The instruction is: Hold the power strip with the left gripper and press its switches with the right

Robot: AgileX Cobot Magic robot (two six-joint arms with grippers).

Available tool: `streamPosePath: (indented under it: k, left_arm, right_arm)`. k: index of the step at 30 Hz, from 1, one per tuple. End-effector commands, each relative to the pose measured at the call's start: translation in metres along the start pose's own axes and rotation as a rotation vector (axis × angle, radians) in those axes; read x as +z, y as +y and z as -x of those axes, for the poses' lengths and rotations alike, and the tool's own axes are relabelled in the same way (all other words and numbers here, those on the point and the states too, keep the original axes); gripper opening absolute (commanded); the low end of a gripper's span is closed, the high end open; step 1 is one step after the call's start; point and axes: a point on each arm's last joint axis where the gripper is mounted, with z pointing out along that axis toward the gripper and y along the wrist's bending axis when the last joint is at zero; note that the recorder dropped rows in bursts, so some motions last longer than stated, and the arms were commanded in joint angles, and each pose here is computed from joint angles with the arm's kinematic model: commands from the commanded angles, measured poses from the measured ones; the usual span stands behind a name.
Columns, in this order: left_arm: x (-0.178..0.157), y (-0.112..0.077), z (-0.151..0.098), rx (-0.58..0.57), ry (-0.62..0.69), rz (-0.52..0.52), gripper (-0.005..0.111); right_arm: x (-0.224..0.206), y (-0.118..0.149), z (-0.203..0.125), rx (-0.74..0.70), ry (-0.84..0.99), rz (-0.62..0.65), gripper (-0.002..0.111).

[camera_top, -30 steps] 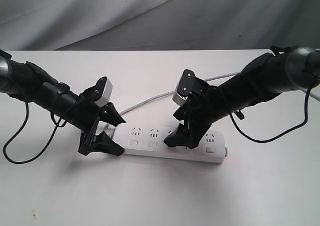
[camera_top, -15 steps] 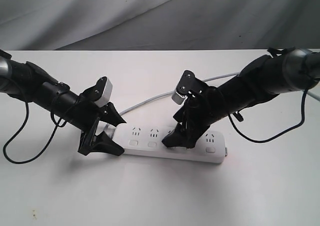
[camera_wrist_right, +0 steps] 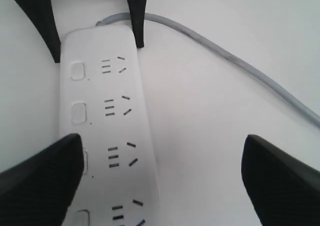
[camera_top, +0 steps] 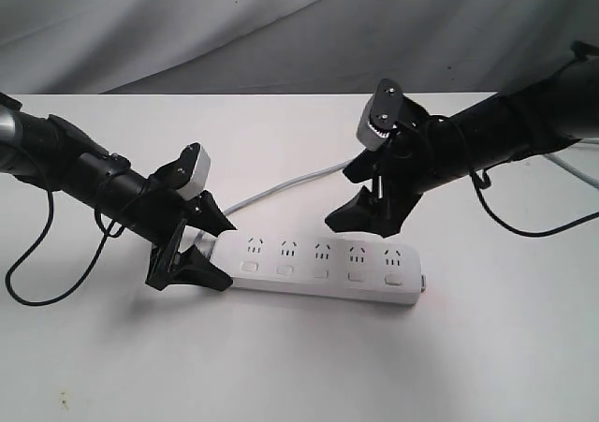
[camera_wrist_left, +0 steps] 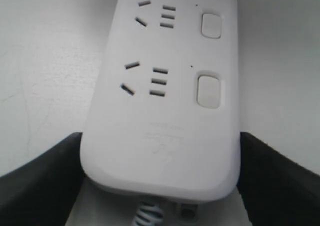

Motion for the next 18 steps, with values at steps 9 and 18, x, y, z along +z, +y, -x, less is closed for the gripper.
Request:
streamPosePath:
  k: [9, 18]
  left_arm:
    - [0.001, 0.0, 0.001, 0.0, -0.002, -0.007, 0.041]
    - [0.001, 0.0, 0.001, 0.0, -0.002, -0.007, 0.041]
  right_arm:
    - [-0.003, 0.004, -0.024, 0.013, 0.044, -0.007, 0.078]
    - [0.003, 0.012, -0.038, 0.008, 0.028, -0.035, 0.078]
